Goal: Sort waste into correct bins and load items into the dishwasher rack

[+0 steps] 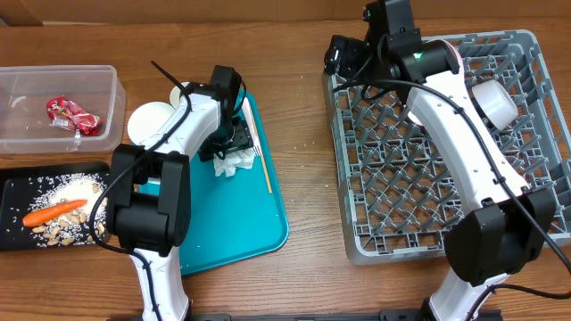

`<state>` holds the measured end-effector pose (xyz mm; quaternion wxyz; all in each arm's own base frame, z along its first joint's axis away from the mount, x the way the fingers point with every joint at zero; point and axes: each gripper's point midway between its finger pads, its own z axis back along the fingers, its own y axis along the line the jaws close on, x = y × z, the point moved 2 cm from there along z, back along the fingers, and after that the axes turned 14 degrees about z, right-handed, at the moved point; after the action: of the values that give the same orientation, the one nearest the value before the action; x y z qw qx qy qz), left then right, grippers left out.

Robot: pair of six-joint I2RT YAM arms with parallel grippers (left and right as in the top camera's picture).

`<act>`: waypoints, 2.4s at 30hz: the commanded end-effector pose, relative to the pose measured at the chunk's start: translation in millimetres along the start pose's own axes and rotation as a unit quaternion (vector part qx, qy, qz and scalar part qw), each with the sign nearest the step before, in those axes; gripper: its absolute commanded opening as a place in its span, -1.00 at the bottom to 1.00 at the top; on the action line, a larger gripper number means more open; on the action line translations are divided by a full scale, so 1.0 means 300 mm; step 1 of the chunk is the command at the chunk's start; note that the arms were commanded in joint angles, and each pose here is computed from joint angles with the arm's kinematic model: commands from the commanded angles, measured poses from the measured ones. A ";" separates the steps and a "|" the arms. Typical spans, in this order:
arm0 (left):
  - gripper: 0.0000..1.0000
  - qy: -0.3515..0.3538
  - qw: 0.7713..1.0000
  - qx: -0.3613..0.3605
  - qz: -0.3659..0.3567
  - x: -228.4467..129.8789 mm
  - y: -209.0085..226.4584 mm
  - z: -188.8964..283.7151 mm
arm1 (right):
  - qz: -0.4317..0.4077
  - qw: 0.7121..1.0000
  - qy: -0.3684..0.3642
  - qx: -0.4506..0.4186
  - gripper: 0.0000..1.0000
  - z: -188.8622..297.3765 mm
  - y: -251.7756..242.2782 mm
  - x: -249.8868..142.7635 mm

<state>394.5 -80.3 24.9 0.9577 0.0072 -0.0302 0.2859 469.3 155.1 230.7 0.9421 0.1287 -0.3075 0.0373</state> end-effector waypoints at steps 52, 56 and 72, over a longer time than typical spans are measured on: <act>-0.42 -0.256 0.939 -0.101 0.207 0.789 0.629 0.674 | 0.001 1.000 -0.021 0.000 1.00 0.040 0.007 0.034; 0.97 -0.245 0.938 -0.083 0.229 0.815 0.704 0.610 | 0.001 1.000 -0.021 0.000 1.00 0.040 0.007 0.034; 1.00 -0.160 0.964 -0.125 0.171 0.710 0.657 0.575 | 0.001 1.000 -0.021 0.000 1.00 0.040 0.007 0.034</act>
<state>449.7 222.1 210.8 0.8429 -0.0252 -0.2340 0.4839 469.4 155.1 230.8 0.9420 0.1287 -0.3077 0.0373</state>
